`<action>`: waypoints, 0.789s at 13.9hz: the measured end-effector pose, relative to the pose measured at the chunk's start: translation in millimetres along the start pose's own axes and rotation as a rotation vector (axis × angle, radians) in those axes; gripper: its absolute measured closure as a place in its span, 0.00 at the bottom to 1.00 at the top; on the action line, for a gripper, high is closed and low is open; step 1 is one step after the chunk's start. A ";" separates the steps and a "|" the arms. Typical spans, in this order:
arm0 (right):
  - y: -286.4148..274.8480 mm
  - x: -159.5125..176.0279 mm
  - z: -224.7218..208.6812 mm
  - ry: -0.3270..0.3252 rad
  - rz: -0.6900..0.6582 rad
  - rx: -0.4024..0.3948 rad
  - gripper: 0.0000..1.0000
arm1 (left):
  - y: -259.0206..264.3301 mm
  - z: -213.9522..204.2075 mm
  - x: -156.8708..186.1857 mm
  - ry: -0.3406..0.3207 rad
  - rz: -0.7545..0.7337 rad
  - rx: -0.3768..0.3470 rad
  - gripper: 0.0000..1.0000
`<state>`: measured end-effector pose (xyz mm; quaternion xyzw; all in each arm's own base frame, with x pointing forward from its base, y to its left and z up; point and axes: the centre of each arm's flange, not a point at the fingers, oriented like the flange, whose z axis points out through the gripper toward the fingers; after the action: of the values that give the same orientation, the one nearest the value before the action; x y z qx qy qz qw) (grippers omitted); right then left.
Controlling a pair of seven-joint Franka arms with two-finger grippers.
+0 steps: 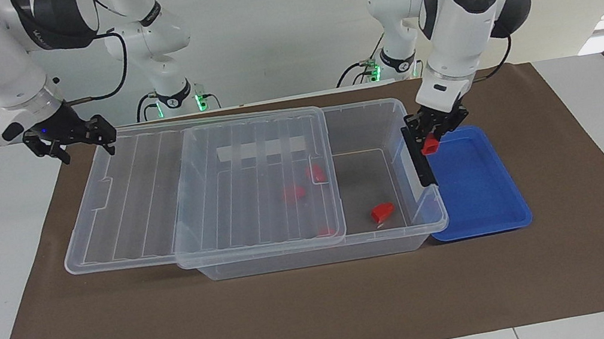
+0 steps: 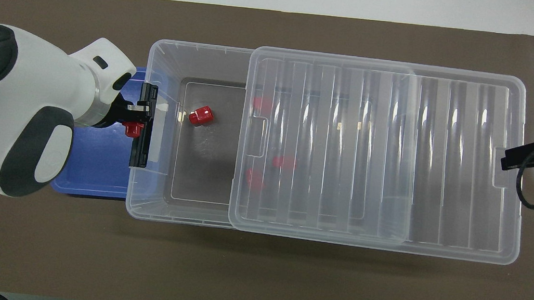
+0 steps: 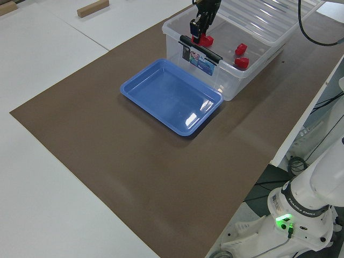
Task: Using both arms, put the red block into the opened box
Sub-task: 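Lift the red block with the left gripper over the open box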
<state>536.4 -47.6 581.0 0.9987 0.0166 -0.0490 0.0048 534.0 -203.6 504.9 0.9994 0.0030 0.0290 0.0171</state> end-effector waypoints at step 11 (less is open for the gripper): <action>2.9 7.2 -2.7 0.004 0.007 -0.004 0.00 | 91.7 74.2 -30.3 -0.027 -0.028 -0.006 0.66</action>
<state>544.0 -50.3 583.0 0.9988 0.0133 -0.0470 0.0067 508.5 -298.0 432.3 0.9995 0.0169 0.0154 0.0208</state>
